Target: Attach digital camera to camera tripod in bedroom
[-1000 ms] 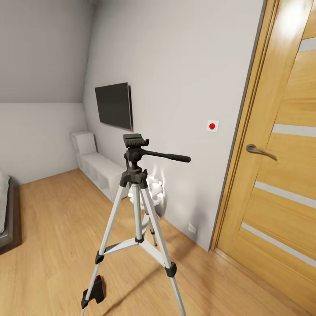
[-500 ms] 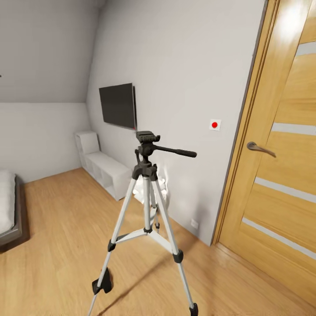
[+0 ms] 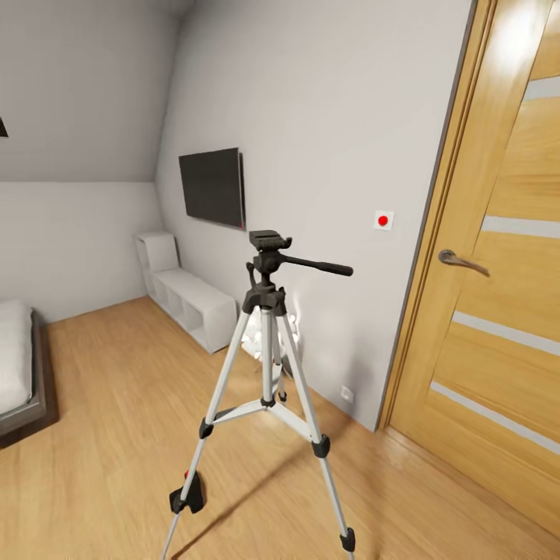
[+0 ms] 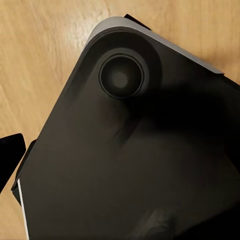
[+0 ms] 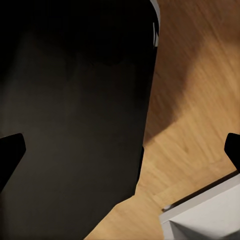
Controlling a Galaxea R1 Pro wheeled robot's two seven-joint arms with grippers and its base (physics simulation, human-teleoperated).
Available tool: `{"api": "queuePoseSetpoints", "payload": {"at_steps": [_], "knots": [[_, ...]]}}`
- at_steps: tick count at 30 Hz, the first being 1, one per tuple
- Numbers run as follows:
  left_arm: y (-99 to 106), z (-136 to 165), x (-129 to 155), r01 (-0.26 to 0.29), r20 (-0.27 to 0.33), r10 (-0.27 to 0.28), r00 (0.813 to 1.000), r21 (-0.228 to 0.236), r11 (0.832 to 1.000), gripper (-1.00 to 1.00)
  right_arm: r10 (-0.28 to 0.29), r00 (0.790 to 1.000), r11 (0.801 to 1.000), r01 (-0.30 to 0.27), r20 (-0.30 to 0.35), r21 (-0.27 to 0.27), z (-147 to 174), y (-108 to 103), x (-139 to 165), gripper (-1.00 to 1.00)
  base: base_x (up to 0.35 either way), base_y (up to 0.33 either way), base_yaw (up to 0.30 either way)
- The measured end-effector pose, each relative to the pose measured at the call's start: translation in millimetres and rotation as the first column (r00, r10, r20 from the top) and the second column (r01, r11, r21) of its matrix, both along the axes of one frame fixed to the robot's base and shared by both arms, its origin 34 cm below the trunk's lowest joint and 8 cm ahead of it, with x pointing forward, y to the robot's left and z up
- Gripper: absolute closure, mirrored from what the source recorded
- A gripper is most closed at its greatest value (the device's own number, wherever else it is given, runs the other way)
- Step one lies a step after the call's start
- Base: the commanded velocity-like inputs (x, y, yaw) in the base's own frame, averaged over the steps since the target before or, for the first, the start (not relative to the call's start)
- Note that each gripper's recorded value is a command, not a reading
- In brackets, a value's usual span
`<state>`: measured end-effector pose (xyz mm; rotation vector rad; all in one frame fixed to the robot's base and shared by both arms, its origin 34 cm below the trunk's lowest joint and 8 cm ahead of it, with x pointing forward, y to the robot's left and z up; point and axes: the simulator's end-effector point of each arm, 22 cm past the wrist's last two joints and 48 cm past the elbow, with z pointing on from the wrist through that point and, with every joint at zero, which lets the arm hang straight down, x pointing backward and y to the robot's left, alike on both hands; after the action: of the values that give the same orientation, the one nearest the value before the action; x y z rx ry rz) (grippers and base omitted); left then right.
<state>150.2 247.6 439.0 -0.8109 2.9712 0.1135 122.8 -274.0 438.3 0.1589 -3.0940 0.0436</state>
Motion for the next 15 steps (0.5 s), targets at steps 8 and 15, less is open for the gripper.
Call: {"api": "queuePoseSetpoints", "payload": {"at_steps": [8, 15], "knots": [[0.0, 0.0, 0.0, 0.001, 0.0, -0.001, 1.0, 0.0, 1.0, -1.0, 0.002, 1.0, 1.0, -0.002, -0.002, -0.001, 0.0, -0.7, -0.5, -1.0, -0.001, 0.001, 0.239], [0.0, 0.0, 0.0, 0.001, 0.0, -0.001, 1.0, 0.0, 1.0, -1.0, 0.003, 1.0, 1.0, -0.003, -0.003, -0.002, 0.0, -0.6, -0.5, -1.0, 0.0, 0.0, 0.27]]}}
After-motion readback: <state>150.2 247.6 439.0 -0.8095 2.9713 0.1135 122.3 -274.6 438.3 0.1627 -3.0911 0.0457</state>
